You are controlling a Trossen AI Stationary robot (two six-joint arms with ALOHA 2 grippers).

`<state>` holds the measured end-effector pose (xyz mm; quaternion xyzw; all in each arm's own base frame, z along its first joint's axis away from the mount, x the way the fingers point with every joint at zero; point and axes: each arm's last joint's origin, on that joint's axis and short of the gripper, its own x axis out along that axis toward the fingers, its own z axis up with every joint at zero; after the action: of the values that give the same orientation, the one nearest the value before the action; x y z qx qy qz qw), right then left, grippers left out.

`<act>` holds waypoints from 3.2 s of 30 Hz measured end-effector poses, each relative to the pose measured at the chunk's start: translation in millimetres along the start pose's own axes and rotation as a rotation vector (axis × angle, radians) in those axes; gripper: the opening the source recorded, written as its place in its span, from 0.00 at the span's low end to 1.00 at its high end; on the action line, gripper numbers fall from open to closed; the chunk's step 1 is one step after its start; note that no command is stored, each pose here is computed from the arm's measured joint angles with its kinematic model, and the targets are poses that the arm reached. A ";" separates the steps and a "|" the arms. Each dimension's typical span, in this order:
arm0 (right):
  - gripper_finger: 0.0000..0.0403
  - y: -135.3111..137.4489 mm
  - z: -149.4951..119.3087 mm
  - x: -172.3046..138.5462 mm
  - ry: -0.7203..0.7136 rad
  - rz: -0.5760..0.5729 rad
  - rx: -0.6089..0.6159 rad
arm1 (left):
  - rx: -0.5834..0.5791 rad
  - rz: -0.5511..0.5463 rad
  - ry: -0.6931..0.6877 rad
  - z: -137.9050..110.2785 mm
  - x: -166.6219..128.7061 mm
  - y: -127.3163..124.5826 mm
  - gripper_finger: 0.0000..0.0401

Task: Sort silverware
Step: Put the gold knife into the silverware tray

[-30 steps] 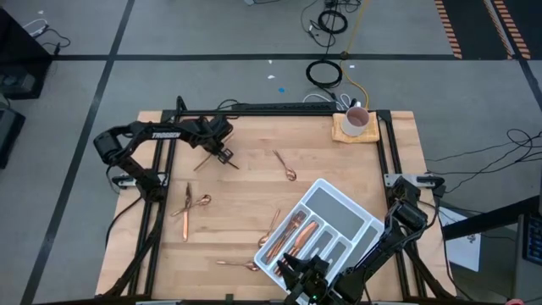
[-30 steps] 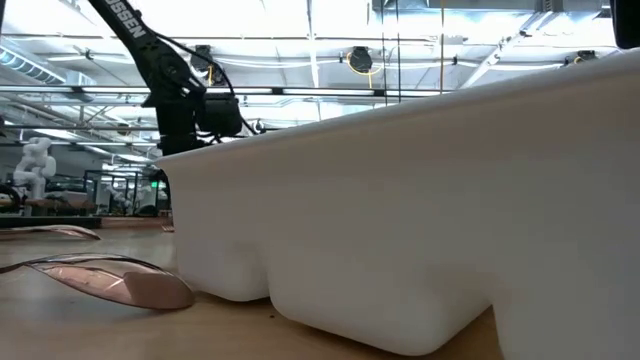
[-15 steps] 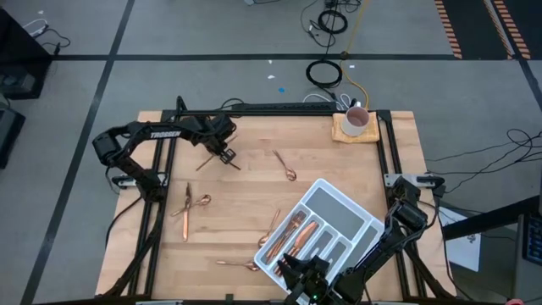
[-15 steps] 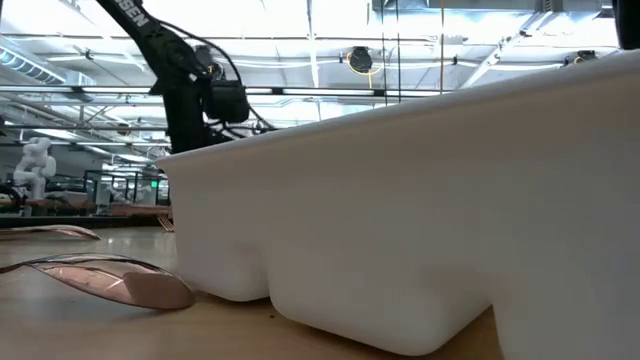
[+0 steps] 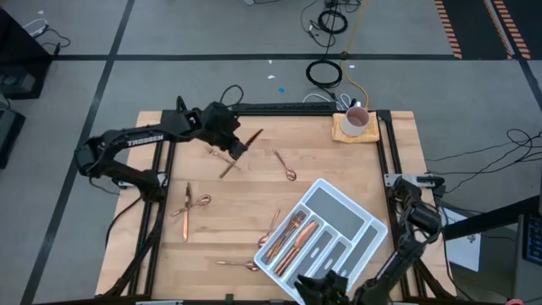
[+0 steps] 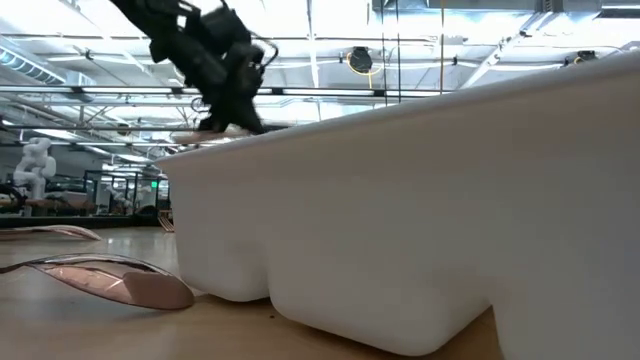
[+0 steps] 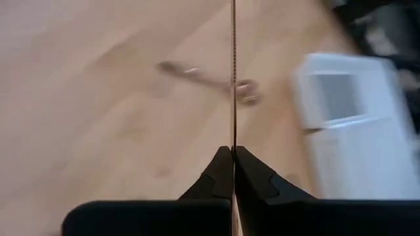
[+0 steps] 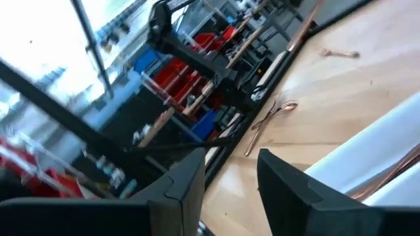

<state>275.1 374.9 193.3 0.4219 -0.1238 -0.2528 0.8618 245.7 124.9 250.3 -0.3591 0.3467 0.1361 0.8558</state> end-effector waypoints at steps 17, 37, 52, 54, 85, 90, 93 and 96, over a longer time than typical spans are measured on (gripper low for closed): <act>0.16 66.1 140.2 -80.7 0.129 0.157 -0.439 | -0.087 -0.346 -0.113 -44.5 20.2 -127.6 0.00; 0.13 64.2 163.5 -103.3 0.162 0.225 -0.573 | -0.162 -0.444 -0.106 -119.4 141.4 -206.1 0.00; 0.14 63.2 163.7 -107.8 0.174 0.234 -0.550 | -0.156 -0.365 -0.097 -136.5 197.6 -216.0 0.00; 0.14 63.1 163.7 -107.9 0.176 0.235 -0.550 | -0.148 -0.343 -0.094 -141.4 201.8 -214.1 0.00; 0.14 62.0 163.3 -108.3 0.173 0.239 -0.582 | -0.126 -0.318 0.031 -161.5 210.9 -210.7 0.22; 0.14 62.0 163.3 -108.3 0.174 0.237 -0.567 | -0.150 -0.401 0.042 -148.1 208.6 -211.1 0.25; 0.14 62.0 163.2 -108.3 0.175 0.237 -0.566 | -0.106 -0.574 0.072 -121.8 196.3 -221.0 0.25; 0.14 62.0 163.1 -108.3 0.175 0.237 -0.566 | 0.011 -0.709 0.040 -91.6 155.4 -242.5 0.25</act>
<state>134.9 357.0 342.3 0.1683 -0.0225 -0.1377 0.9758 429.4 -113.5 223.1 -0.4549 0.2178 -0.1782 0.8449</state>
